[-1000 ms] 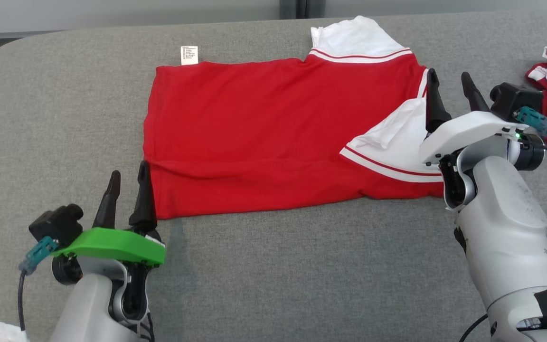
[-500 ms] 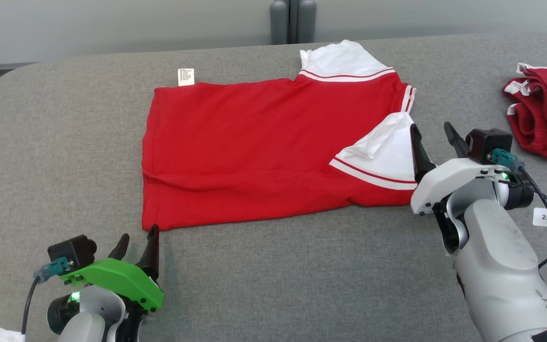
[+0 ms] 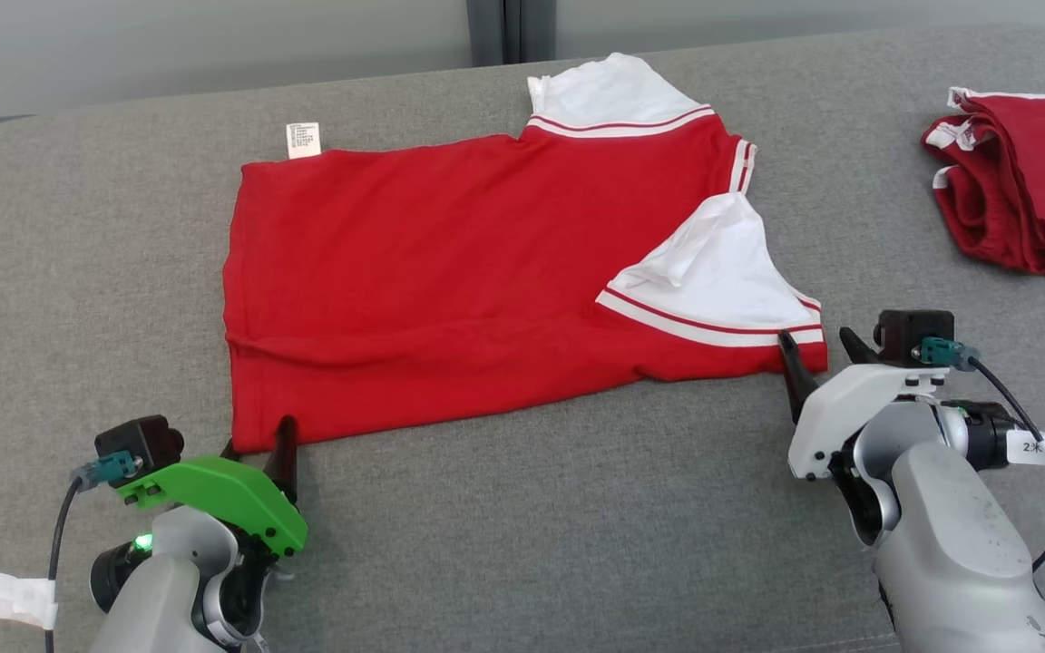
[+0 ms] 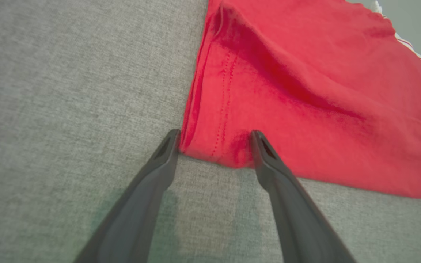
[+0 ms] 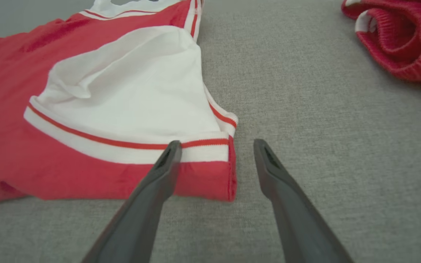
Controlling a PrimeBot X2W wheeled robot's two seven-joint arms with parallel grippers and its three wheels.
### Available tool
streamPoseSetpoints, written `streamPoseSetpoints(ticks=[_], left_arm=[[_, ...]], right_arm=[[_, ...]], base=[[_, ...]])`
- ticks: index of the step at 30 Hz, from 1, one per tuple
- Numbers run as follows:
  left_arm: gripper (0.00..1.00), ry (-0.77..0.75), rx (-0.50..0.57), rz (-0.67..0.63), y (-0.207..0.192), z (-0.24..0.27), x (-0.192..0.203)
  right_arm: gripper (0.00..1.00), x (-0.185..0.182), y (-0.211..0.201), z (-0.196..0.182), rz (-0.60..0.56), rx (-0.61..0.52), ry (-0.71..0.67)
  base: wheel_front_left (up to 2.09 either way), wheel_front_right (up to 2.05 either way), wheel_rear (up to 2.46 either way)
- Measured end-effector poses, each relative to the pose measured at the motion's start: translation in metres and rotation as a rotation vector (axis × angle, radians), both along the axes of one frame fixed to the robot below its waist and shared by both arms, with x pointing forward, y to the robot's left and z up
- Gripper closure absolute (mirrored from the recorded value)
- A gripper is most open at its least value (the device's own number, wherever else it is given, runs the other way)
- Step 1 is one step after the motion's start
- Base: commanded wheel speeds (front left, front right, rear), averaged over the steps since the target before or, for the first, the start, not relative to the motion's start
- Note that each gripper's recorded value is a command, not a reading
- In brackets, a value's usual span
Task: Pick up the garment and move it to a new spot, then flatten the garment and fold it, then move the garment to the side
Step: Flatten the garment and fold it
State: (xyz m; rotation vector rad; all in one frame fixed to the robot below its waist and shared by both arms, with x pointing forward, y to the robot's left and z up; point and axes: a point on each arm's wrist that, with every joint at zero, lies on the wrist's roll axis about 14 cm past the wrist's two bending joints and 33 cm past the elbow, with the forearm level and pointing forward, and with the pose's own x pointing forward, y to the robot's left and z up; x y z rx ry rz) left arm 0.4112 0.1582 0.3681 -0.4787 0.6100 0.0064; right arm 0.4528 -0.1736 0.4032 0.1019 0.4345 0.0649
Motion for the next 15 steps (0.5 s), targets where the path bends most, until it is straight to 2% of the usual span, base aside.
streamPoseSetpoints(ticks=[2,4,6,8,9,11,12,15], left_arm=[[0.58,0.003,-0.003,0.001,-0.001,-0.002,0.000],[0.71,0.011,-0.004,0.006,0.001,-0.004,-0.001],[0.98,0.015,-0.007,0.010,0.002,-0.005,-0.002],[1.00,0.022,-0.006,0.012,0.003,-0.007,-0.005],[1.00,0.021,-0.009,0.010,0.002,-0.007,-0.006],[1.00,0.015,-0.015,0.014,0.002,-0.006,-0.007],[1.00,0.010,-0.018,0.015,0.002,-0.005,-0.007],[1.00,-0.008,-0.022,0.020,0.003,-0.001,-0.007]], right_arm=[[0.00,-0.003,0.001,-0.007,-0.007,0.020,0.025],[0.00,-0.007,0.003,-0.015,-0.003,0.023,0.057],[0.00,-0.010,0.007,-0.022,0.007,0.028,0.088],[0.00,-0.009,0.012,-0.023,0.018,0.040,0.094],[0.46,-0.008,0.015,-0.023,0.022,0.045,0.094],[0.75,-0.008,0.017,-0.021,0.025,0.050,0.089],[0.98,-0.008,0.017,-0.021,0.026,0.052,0.086],[1.00,-0.006,0.018,-0.015,0.021,0.057,0.064]], base=[[0.00,0.00,0.00],[0.00,0.00,0.00],[0.00,0.00,0.00],[0.00,0.00,0.00],[0.00,0.00,0.00],[0.00,0.00,0.00],[0.00,0.00,0.00],[0.00,0.00,0.00]])
